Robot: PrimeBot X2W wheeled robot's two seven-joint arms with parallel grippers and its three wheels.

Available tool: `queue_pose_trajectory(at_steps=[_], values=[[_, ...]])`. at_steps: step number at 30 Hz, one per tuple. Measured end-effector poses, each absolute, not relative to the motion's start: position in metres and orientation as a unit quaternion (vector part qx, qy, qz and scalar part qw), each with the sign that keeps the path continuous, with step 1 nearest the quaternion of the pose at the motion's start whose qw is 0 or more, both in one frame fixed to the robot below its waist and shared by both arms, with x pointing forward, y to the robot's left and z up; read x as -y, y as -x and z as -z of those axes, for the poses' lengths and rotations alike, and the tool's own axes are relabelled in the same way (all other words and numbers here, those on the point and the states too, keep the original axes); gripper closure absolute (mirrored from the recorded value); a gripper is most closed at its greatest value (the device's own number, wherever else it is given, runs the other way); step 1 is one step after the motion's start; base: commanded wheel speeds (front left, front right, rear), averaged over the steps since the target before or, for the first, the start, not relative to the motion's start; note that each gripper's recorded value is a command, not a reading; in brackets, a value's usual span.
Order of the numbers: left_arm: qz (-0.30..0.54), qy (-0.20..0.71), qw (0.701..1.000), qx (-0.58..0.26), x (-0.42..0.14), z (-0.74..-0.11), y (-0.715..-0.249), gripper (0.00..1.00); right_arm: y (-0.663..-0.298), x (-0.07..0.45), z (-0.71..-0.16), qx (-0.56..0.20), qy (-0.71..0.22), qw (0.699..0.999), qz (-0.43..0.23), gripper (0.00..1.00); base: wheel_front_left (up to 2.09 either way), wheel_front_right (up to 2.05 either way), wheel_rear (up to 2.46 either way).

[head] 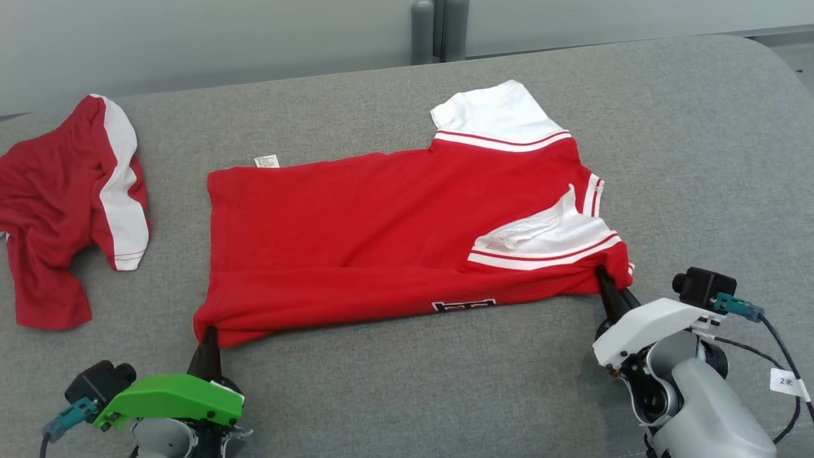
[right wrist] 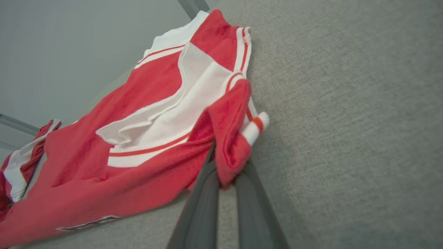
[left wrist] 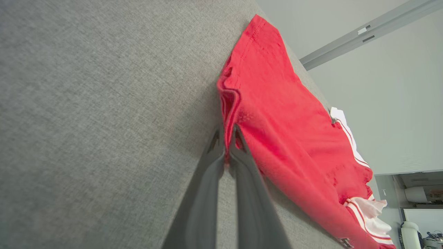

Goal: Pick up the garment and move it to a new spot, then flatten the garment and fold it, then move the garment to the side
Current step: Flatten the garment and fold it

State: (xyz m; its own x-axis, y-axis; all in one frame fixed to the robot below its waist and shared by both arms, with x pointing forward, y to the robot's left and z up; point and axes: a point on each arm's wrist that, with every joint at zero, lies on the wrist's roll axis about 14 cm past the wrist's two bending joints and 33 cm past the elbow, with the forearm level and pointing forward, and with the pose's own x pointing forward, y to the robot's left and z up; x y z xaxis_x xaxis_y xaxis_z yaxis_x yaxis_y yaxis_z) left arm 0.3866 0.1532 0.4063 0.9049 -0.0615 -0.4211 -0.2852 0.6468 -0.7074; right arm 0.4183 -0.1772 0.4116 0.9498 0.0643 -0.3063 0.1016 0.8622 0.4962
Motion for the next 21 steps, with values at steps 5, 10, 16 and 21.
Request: queue_pose_trajectory(at_steps=[5, 10, 16, 21], values=[[-0.040, 0.399, 0.892, -0.210, -0.144, -0.409, -0.381, 1.00, -0.415, 0.201, -0.418, -0.146, -0.250, 0.957, 0.023, 1.00, 0.00, 0.00, 0.00], [-0.026, 0.386, 0.893, -0.230, -0.134, -0.401, -0.357, 1.00, -0.395, 0.213, -0.414, -0.155, -0.249, 0.955, 0.034, 1.00, 0.00, 0.00, 0.00], [-0.031, 0.380, 0.889, -0.252, -0.131, -0.390, -0.332, 1.00, -0.369, 0.218, -0.402, -0.175, -0.259, 0.948, 0.053, 1.00, 0.00, 0.00, 0.00], [-0.034, 0.378, 0.888, -0.259, -0.129, -0.386, -0.322, 1.00, -0.356, 0.219, -0.398, -0.183, -0.264, 0.945, 0.064, 1.00, 0.00, 0.00, 0.00]])
